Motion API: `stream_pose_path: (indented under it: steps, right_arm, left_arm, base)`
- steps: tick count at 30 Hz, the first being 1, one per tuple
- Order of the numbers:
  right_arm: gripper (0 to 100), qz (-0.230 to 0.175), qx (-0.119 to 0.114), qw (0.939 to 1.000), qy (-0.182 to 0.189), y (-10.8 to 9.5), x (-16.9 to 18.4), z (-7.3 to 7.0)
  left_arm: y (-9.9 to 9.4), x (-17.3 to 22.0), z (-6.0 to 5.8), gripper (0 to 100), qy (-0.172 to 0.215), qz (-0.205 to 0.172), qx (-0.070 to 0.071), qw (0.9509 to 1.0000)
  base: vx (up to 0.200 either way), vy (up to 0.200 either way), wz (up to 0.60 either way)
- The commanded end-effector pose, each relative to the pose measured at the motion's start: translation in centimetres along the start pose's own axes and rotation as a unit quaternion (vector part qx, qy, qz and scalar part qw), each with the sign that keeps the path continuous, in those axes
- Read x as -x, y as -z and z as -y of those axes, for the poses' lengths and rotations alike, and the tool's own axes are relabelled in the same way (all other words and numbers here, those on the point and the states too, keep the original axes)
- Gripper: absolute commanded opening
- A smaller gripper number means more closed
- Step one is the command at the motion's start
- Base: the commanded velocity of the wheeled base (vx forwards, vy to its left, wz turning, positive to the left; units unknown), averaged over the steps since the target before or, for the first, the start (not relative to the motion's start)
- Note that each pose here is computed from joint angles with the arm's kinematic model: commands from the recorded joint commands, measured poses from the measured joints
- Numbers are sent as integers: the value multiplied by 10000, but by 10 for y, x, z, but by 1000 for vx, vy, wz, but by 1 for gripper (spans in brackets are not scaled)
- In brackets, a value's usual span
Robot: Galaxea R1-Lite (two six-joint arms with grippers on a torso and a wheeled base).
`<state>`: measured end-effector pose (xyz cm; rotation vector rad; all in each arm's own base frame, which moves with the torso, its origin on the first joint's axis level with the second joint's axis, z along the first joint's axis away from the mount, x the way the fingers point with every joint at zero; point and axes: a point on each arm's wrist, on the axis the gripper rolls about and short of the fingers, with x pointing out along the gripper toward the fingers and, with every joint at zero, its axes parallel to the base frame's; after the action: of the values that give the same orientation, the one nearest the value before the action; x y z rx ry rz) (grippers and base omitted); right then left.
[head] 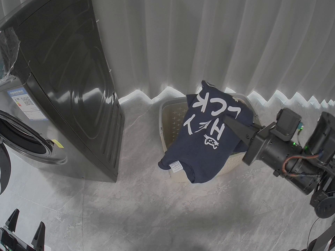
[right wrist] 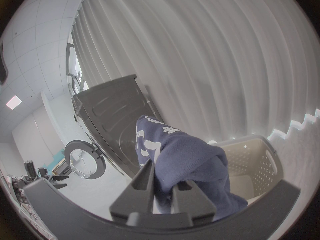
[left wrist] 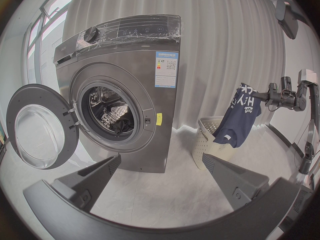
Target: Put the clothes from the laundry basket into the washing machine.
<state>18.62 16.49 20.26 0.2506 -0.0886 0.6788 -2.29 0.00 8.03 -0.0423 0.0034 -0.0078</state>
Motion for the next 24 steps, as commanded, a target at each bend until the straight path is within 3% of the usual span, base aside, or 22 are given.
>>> stream_pose_path:
  steps: [1,12,21,24]
  right_arm:
    - [0,464,-8,9989,-77,-27,20,-3]
    - [0,361,38,9993,29,-21,20,0]
    - [0,391,36,9992,23,-22,20,0]
    - [0,406,35,9992,20,-23,19,0]
  left_arm:
    - [5,0,0,100,-9,1,18,10000]
    - [5,0,0,100,-9,1,26,10000]
    - [5,0,0,100,-9,-7,34,10000]
    - [5,0,0,100,-9,-7,34,10000]
  base:
    - [-200,0,0]
    - [-200,0,0]
    - [0,0,0]
    - [0,200,0]
